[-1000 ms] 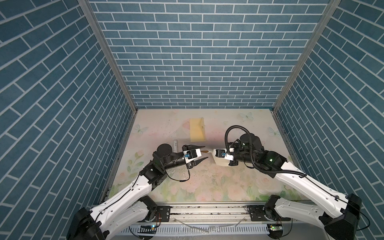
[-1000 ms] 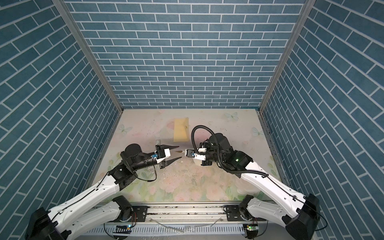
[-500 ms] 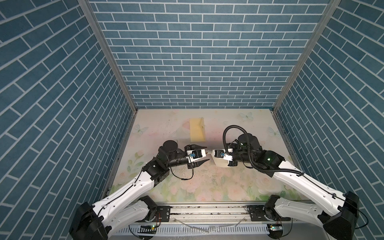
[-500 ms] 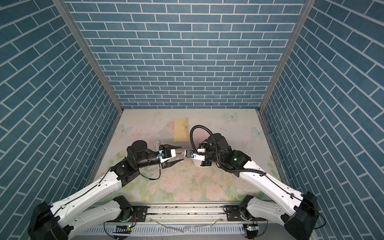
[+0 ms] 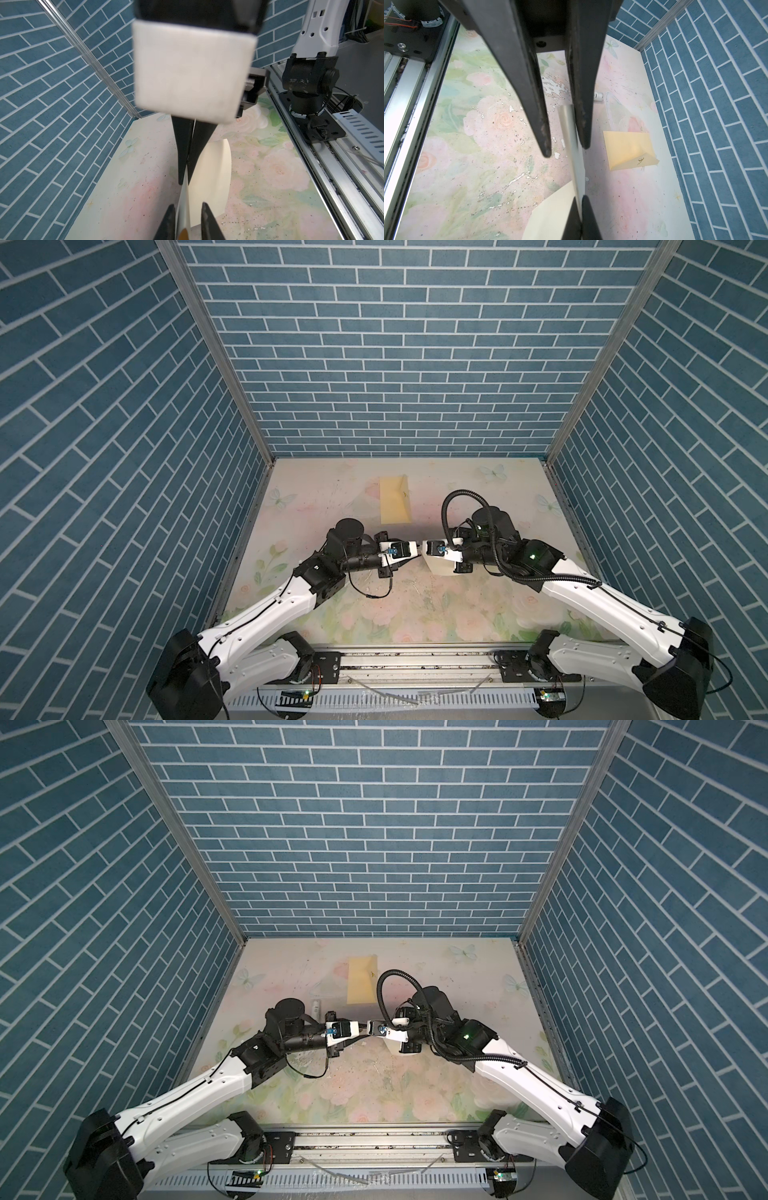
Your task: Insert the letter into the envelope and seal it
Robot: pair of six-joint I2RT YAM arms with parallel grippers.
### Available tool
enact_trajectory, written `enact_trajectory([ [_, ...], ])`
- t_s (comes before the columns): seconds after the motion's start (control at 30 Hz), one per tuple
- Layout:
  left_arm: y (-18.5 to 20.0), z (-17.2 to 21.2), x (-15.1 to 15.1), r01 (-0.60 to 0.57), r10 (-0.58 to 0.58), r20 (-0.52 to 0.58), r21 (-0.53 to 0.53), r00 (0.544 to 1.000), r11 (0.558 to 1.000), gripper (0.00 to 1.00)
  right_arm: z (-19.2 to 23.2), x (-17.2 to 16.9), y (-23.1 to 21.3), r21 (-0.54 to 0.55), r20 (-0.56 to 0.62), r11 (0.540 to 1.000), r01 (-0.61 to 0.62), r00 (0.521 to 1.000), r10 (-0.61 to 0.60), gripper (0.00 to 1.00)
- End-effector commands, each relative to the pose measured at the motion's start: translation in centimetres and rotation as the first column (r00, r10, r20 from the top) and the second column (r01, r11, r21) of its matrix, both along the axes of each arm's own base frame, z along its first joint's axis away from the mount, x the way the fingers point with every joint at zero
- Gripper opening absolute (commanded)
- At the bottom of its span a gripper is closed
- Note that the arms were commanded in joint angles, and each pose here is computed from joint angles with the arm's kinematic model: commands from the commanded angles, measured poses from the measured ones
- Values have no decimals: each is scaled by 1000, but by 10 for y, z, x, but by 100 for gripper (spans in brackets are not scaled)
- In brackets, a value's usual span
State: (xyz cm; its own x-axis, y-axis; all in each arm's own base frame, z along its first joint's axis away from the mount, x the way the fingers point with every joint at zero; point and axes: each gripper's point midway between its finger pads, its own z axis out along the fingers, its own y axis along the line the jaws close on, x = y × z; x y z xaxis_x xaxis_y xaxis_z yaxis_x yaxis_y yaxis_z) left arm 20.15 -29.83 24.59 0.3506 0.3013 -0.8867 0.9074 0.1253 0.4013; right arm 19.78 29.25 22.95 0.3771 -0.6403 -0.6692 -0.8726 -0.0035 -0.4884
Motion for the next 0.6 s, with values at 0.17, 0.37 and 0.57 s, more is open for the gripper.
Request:
enact_trajectory([
  [0.17, -5, 14, 2, 2, -2, 13, -32, 1000, 999, 6, -8, -6, -1, 1, -35, 1000, -4, 999, 4, 0],
  [0.37, -6, 20, 9, -33, 32, -18, -69, 999, 997, 0, -5, -2, 0, 30, -41, 999, 30, 999, -29, 16],
  [0.57, 5, 30, 28, -193, 182, -79, -168, 980, 967, 0, 15, 13, -7, 152, -107, 963, 223, 972, -208, 36],
])
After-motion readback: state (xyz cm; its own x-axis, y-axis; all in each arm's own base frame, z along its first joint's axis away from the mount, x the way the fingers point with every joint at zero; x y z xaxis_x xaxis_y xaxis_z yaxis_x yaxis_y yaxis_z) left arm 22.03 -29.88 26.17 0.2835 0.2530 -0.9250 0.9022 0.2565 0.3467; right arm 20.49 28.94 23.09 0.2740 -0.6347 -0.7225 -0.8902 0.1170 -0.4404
